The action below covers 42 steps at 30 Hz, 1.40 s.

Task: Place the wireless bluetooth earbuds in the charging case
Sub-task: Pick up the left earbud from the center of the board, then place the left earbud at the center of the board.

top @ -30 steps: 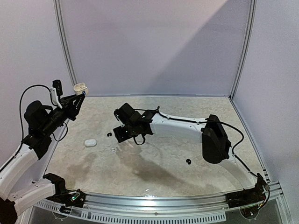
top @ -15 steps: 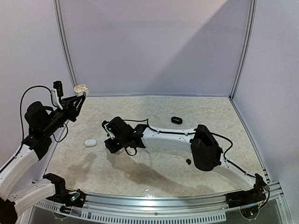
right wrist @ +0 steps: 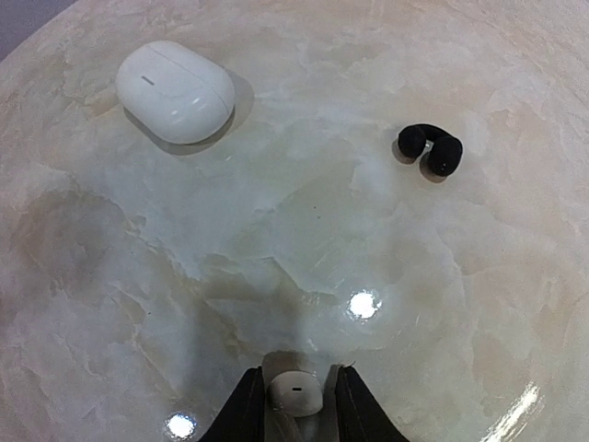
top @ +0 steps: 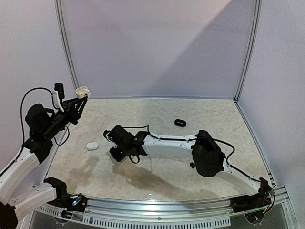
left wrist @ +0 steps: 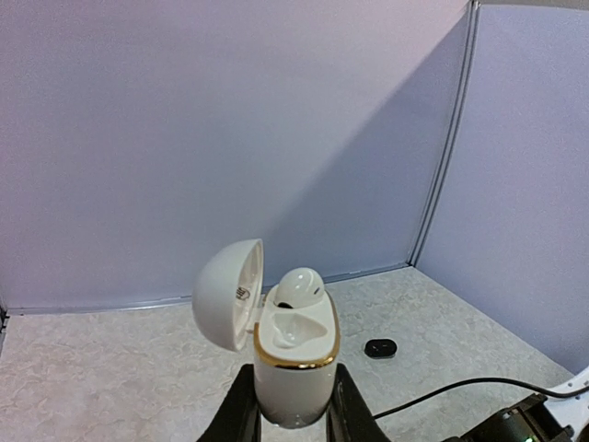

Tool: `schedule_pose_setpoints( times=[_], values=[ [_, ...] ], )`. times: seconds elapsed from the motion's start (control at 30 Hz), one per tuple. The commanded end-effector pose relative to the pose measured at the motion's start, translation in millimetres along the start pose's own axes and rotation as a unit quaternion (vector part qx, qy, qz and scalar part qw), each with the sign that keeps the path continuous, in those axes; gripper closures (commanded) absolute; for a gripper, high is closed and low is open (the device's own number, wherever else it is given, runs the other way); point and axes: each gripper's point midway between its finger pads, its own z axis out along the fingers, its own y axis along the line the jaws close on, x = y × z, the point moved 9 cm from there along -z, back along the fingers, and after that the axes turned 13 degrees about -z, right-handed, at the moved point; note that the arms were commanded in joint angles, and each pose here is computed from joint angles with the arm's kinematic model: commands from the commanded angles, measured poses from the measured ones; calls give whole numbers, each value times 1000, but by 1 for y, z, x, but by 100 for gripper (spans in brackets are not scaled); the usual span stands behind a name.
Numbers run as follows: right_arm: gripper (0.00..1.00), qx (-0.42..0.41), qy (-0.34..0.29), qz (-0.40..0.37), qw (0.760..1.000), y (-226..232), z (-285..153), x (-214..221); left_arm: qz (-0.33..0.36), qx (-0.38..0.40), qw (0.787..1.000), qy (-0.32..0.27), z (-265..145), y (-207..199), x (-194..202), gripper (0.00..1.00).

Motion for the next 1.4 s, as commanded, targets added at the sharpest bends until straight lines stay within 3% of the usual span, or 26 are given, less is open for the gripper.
schedule_pose_setpoints(
  times=[0.0, 0.33, 0.53, 0.73, 0.87, 1.03, 1.23, 1.37],
  values=[
    [76, 8, 36, -24, 999, 10, 4, 14, -1, -5, 1000, 9, 0, 5, 7, 100],
    [89, 14, 25, -27, 999, 4, -12, 1, 0, -4, 1000, 11, 2, 6, 7, 100],
    [97, 3, -16, 52, 999, -18, -38, -16, 8, 8, 1000, 15, 3, 4, 8, 100],
    [97, 8, -42, 102, 994, -41, -66, -25, 17, 24, 999, 20, 4, 2, 10, 100],
    [98, 43, -12, 135, 990, -54, -83, -5, 10, 35, 999, 29, 3, 1, 13, 100],
    [98, 120, 87, 171, 974, -67, -118, 40, 12, 38, 999, 29, 3, 1, 14, 100],
    [96, 201, 123, 294, 926, -76, -165, 98, 11, 51, 998, 30, 6, 1, 16, 100],
    [95, 222, 152, 326, 906, -78, -179, 123, 10, 93, 994, 56, 9, -4, 24, 100]
  ],
)
